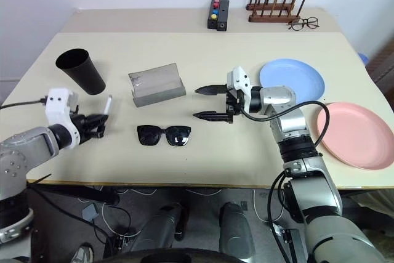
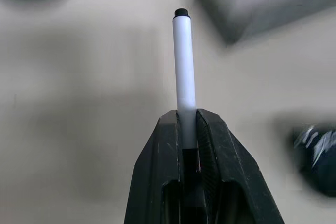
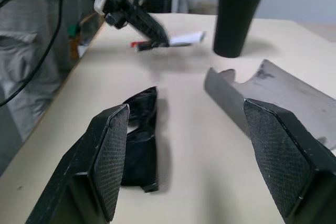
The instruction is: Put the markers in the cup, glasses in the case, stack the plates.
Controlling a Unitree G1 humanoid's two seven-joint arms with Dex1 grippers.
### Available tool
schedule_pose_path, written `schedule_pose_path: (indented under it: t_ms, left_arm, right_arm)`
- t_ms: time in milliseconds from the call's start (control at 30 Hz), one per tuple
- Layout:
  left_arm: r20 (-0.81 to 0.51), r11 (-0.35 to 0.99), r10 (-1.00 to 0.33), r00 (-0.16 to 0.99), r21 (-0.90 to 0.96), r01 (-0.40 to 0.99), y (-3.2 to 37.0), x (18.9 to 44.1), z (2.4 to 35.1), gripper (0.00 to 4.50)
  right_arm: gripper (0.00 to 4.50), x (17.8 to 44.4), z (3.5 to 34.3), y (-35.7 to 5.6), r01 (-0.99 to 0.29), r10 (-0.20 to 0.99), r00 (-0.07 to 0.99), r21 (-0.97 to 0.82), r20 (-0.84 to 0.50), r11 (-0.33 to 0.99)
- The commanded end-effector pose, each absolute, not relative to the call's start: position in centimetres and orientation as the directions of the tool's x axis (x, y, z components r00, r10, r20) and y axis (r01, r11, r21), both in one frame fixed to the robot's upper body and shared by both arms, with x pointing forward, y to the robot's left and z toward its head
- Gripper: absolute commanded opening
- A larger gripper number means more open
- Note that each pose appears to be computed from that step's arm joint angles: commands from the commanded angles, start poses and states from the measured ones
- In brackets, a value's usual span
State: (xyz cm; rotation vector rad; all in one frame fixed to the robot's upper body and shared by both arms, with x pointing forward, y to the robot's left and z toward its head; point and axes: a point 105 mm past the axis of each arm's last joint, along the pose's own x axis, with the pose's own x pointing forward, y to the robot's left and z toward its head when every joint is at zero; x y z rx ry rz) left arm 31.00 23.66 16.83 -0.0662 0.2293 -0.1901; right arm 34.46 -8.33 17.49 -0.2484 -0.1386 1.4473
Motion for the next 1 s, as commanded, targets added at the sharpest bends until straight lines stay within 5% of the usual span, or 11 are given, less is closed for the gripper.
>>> schedule_pose_path:
  t_ms: [33, 333, 767, 1000]
  left_arm:
    - [0.047, 0.994, -0.022, 0.999, 0.111, 0.017, 25.4, 31.6, 21.6, 0.43]
    - [0.411, 0.952, 0.294, 0.863, -0.050, -0.300, 29.9, 34.1, 26.7, 0.43]
    - [0.628, 0.929, 0.275, 0.728, 0.020, -0.369, 30.9, 36.7, 29.3, 0.43]
    - [0.642, 0.909, 0.297, 0.706, 0.036, -0.415, 31.6, 39.0, 28.7, 0.43]
  right_arm:
    - [3.53, 35.7, 20.1, -7.9, -0.929, 0.984, 0.177, -0.325, 0.034, 0.179]
    - [3.53, 38.0, 20.9, -6.7, -0.900, 0.951, 0.276, -0.311, 0.136, 0.305]
    - [3.53, 38.0, 20.9, -5.0, -0.899, 0.938, 0.281, -0.285, 0.203, 0.331]
    - [3.53, 37.8, 20.8, -4.6, -0.902, 0.930, 0.290, -0.262, 0.225, 0.344]
